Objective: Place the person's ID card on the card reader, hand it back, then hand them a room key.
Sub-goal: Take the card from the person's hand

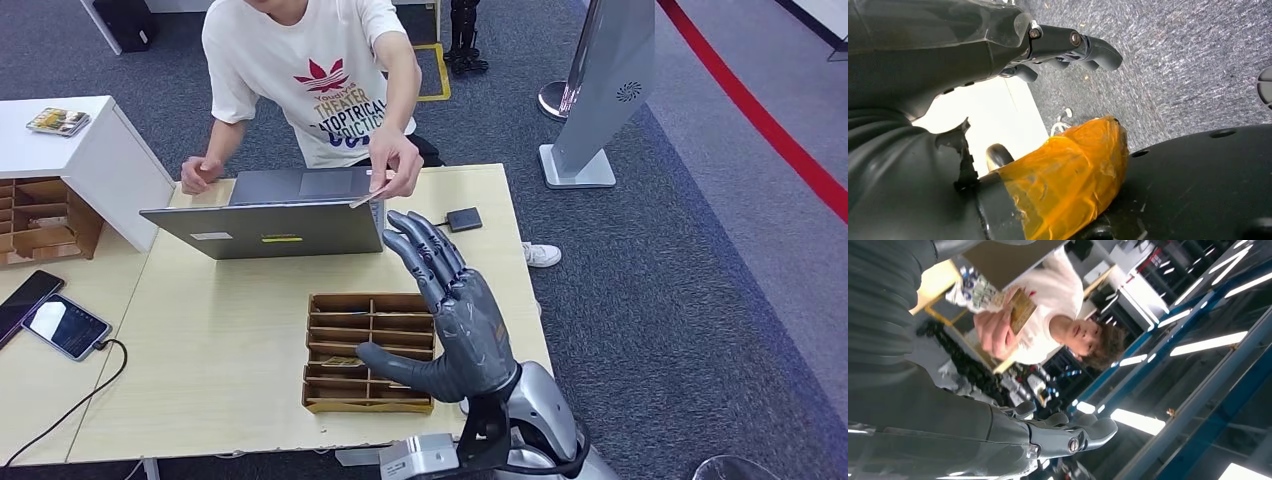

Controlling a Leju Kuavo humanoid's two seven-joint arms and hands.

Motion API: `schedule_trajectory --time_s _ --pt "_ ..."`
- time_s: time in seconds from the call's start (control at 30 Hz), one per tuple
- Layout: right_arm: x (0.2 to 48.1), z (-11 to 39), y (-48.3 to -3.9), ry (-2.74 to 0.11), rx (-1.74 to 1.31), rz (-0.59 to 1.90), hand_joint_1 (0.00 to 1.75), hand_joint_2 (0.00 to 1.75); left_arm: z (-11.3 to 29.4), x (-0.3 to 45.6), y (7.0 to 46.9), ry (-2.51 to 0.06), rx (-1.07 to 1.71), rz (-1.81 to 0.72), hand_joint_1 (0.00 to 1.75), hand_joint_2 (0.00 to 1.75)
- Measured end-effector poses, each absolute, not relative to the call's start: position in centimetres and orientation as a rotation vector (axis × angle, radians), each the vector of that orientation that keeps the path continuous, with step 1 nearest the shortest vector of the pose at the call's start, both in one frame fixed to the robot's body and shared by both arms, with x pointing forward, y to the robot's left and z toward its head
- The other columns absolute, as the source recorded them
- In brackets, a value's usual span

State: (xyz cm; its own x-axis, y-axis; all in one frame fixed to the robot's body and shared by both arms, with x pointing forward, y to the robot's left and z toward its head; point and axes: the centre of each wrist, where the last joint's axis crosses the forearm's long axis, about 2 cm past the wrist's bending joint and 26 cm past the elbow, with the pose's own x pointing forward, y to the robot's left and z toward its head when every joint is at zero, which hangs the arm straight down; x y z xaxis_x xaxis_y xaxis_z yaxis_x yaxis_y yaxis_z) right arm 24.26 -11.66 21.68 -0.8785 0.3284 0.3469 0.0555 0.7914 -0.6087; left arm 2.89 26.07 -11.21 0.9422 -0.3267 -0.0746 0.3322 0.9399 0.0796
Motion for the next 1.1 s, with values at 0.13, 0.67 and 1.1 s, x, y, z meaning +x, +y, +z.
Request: schedule_trajectory --time_s 0.13,0.67,1.1 --pt "24.8 22.0 -11.1 -2.582 -0.454 0.899 0.0 1.75 -11.2 3.1 26.1 0.061 0.093 -0.359 0.0 0.0" --pt "30.9 23.7 -9.2 -2.573 -0.871 1.189 0.0 1.75 -11.1 4.1 26.6 0.054 0.109 -0.485 0.0 0.0" --pt "32.4 24.1 -9.1 -2.549 -0.984 1.263 0.0 1.75 -11.1 4.1 26.7 0.053 0.108 -0.514 0.0 0.0"
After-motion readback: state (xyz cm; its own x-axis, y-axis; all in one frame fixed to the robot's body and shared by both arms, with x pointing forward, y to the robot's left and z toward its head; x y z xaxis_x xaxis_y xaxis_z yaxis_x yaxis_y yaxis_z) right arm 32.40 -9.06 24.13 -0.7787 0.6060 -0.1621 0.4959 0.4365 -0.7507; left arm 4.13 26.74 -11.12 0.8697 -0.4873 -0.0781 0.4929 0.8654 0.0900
